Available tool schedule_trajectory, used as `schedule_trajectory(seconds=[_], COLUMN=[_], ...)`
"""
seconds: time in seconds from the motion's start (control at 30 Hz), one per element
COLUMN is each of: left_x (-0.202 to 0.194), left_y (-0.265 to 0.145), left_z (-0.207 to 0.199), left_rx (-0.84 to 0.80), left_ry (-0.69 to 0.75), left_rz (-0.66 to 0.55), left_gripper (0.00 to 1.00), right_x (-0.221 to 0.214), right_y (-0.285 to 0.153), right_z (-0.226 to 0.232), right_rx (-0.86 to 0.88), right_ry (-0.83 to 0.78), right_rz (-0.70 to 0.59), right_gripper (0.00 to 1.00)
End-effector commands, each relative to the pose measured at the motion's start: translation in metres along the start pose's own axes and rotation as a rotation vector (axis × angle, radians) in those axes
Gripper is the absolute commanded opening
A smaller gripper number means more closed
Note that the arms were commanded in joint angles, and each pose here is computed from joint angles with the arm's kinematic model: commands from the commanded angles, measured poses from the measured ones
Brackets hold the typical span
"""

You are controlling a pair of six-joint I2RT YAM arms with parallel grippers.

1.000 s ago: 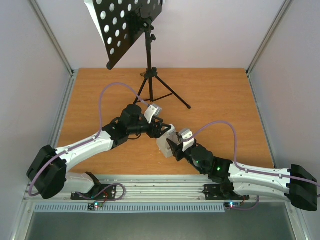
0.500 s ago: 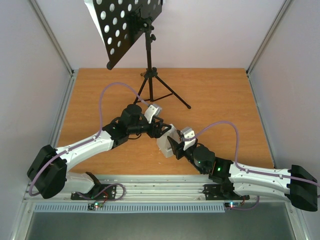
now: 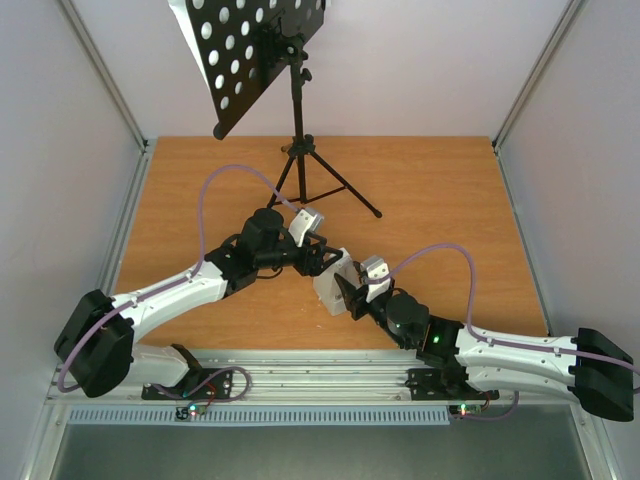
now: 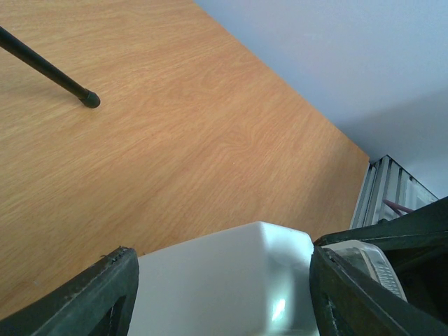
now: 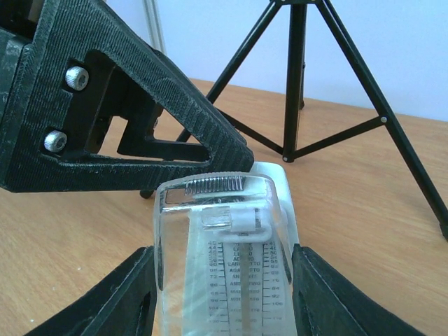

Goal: Pack up the instrument practice props
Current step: Adjust the cover of the metronome on the metronome.

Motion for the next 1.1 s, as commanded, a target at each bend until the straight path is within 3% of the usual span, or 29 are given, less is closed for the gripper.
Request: schedule_trajectory(seconds=[0.0,1.07], left_x=[-0.008,-0.007], left_y=[0.004,0.007], left_z=[0.002,0.002], left_rx=[0.009,0.007], left_ry=[0.001,0.005], left_rz=[0.055,0.063], left_gripper=[0.67,0.68], right_x=[0.004,-0.003], right_y=[0.001,0.007], right_z=[0.000,-0.011], right_rx=[-0.005,0.017], right_ry=[0.019,0.036], right_rz=[-0.042,-0.034], right_gripper=[0.50,0.49])
Point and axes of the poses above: each gripper's point midway between its finger pads, its own y axis out along the fingers, its own z axis along the line the jaws close on, x = y × z, the point moved 9 cm from there along -y, back along the fingers, and after that the axes turned 14 degrees about y, right-handed, at the moved point
